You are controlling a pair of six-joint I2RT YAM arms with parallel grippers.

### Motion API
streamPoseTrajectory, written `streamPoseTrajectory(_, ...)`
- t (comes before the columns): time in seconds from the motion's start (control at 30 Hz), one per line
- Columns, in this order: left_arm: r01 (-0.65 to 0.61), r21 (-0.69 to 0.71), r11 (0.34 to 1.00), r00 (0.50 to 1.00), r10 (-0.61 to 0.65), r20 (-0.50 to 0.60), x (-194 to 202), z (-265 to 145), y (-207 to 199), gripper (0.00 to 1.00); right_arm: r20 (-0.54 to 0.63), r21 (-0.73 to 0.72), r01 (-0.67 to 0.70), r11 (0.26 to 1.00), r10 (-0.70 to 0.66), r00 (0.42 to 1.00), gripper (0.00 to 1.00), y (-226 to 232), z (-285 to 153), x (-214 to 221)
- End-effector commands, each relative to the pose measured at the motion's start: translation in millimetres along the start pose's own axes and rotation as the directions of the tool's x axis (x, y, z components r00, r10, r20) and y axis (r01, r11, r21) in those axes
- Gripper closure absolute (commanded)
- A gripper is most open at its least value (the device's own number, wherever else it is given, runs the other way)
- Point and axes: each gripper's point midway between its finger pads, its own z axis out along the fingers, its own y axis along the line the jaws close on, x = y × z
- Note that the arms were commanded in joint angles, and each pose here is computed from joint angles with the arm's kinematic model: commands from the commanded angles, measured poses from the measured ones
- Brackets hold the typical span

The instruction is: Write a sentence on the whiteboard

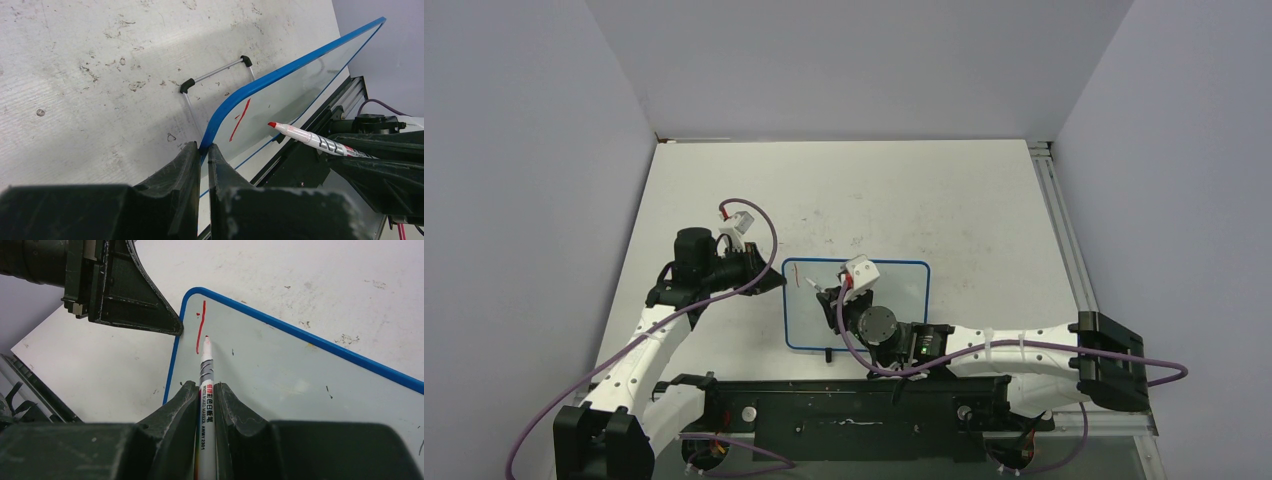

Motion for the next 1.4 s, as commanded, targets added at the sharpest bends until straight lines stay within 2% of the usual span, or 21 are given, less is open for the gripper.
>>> streamPoseTrajectory(0.0,-0.040,0.049,0.998,0.999,0.039,0.011,-9.6,-2.4,-15.7,0.97,0.099,-0.006,-0.050,0.999,0.050,0.994,0.95,7.4,5.4,-36.3)
streamPoseTrajectory(0.73,-0.040,0.052,0.998,0.999,0.040,0.008,-9.1,-1.9,-16.3,0.98,0.112,0.053,-0.057,0.997,0.050,0.992,0.95,-6.4,17.1,-33.8)
streamPoseTrajectory(1.37,-0.047,0.054,0.997,0.999,0.046,0.010,-9.3,-2.3,-17.9,1.00,0.060,0.013,-0.043,0.999,0.042,0.997,0.95,5.0,25.6,-15.6)
